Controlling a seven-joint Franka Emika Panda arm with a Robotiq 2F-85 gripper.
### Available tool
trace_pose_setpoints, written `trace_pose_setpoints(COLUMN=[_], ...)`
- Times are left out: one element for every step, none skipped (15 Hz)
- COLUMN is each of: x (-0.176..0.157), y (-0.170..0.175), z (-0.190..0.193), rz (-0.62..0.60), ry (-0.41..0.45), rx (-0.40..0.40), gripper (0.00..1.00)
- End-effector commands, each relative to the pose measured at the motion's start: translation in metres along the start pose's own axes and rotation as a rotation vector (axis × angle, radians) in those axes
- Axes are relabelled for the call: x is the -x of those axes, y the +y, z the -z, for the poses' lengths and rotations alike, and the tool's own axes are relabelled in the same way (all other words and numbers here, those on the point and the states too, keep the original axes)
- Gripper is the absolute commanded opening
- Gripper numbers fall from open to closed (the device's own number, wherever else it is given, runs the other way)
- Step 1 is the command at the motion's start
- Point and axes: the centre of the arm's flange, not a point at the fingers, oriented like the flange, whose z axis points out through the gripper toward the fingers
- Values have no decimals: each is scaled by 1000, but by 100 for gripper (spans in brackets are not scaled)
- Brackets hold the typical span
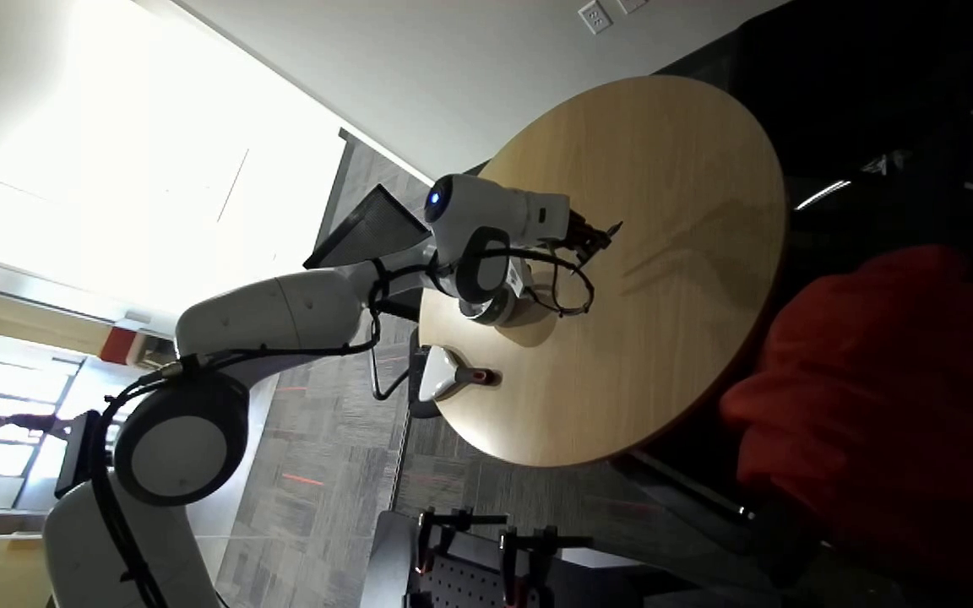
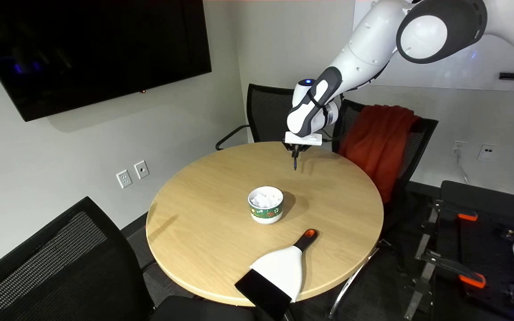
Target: Move the pen to the right
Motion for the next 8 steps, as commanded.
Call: trace_pose_setpoints(x=[-13, -13, -12, -11, -8, -3, 1, 5], y=[-7, -8, -9, -11, -13, -16, -19, -22], z=[4, 6, 9, 13, 16, 22, 27, 33], rz=[-63, -65, -66, -58, -46, -23, -4, 14], ry=[-14, -12, -11, -11, -13, -17, -25, -31], rx=[19, 24, 27, 25, 18, 8, 2, -9], gripper=[48, 55, 63, 70, 78, 85, 92, 99])
